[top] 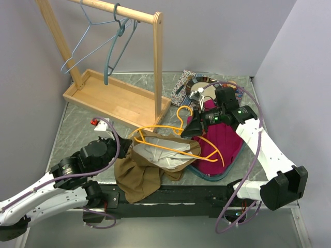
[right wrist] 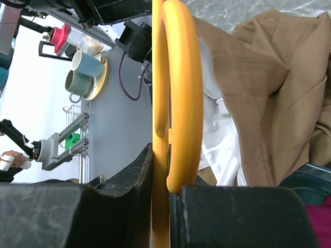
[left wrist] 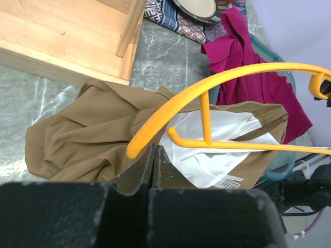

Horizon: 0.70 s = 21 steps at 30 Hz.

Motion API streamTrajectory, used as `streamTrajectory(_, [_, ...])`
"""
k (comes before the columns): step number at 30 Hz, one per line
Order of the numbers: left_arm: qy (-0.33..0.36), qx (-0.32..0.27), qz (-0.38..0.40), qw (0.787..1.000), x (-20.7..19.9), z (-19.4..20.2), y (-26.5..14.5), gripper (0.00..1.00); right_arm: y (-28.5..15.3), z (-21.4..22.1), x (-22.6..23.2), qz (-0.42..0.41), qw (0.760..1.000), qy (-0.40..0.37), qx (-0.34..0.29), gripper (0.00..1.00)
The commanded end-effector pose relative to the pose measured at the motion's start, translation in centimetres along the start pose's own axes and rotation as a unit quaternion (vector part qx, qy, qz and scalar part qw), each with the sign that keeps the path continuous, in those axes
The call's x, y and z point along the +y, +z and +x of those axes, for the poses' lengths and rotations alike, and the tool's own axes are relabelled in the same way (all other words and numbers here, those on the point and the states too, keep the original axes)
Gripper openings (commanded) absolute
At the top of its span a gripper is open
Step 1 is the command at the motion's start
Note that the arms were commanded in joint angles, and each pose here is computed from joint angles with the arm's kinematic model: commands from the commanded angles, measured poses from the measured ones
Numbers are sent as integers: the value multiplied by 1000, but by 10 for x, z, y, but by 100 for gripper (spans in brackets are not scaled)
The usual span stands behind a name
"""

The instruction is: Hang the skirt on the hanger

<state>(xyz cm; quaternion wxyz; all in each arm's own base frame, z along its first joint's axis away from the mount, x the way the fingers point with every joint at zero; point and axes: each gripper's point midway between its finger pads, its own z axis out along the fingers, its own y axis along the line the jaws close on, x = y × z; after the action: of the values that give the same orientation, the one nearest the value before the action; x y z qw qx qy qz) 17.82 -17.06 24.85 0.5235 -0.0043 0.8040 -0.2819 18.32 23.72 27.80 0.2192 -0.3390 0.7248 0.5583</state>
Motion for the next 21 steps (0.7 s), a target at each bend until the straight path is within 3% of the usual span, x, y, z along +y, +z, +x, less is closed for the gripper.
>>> streamTrajectory(1, [15,-27,6,1000,-3,-19,-5,1,-2,-1,13,-31,999,16,0,0])
streamTrajectory(21, [33,-41,27,998,-15,-27,0,1,5,10,19,-81,994,73,1,0])
